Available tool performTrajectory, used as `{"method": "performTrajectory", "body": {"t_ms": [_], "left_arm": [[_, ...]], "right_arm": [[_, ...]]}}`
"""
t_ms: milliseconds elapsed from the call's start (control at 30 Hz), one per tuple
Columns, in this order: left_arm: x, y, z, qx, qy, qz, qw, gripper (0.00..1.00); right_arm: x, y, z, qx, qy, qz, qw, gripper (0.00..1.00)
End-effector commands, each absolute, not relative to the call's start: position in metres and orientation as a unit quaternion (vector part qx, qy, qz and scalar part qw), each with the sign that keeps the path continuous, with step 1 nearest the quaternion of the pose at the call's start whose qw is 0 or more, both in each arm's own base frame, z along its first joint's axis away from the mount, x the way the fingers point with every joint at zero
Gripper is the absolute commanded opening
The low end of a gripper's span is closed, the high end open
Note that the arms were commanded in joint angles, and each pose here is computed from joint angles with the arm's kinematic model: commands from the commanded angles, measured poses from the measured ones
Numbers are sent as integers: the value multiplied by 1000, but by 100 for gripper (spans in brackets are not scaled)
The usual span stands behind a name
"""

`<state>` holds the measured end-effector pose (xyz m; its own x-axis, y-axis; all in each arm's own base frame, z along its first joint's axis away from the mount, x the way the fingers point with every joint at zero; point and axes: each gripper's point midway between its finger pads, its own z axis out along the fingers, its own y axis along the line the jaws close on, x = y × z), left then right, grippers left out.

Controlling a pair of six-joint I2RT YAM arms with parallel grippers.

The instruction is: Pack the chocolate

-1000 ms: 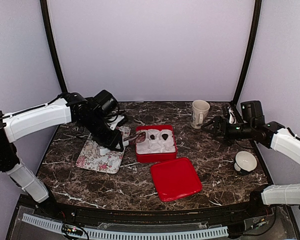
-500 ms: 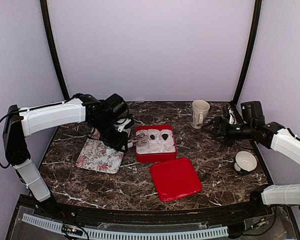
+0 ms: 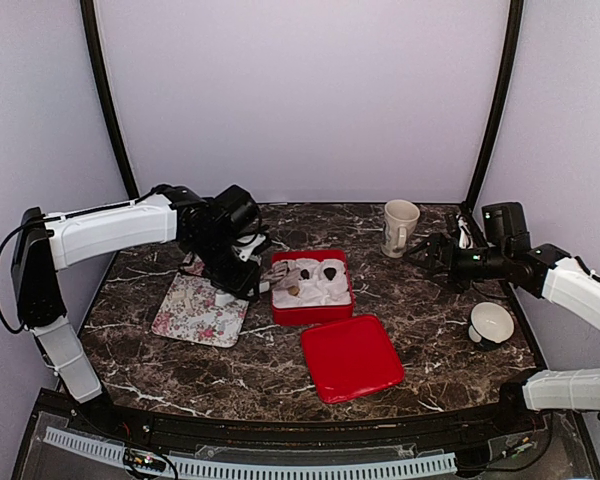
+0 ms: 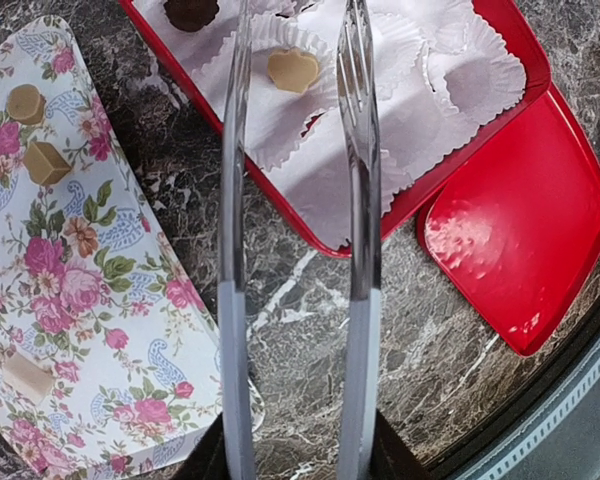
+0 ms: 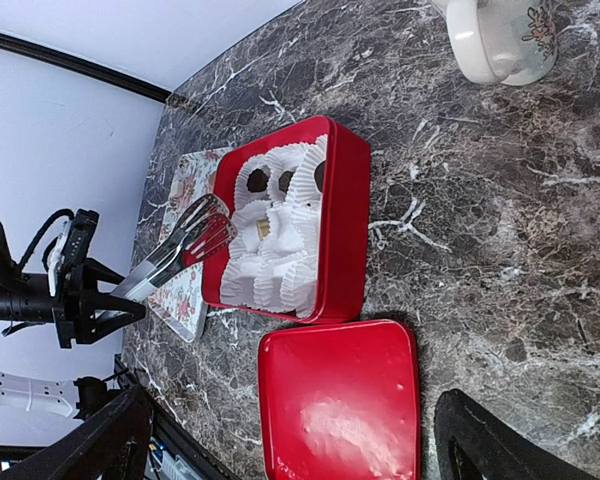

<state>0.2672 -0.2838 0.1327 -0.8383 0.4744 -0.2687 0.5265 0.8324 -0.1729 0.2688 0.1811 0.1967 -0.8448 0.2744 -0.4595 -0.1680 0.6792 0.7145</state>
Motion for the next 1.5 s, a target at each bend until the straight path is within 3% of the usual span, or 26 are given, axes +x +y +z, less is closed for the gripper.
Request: {"method": "performTrajectory", "body": {"t_ms": [0,300,600,1467], "left_arm": [[268,-284,160,263,946,-132,135,38],[281,-235,204,179,952,-166,185,38],[296,-166,176,89,972,-138,166,38],[293,-176,99,92,981,-147,88,40]], "right_arm": [[274,181,206,27,867,402,292,100],[275,183,205,23,866,405,292,100],[278,185,204,21,866,407,290,100],[277,181,201,35,869,402,287,100]]}}
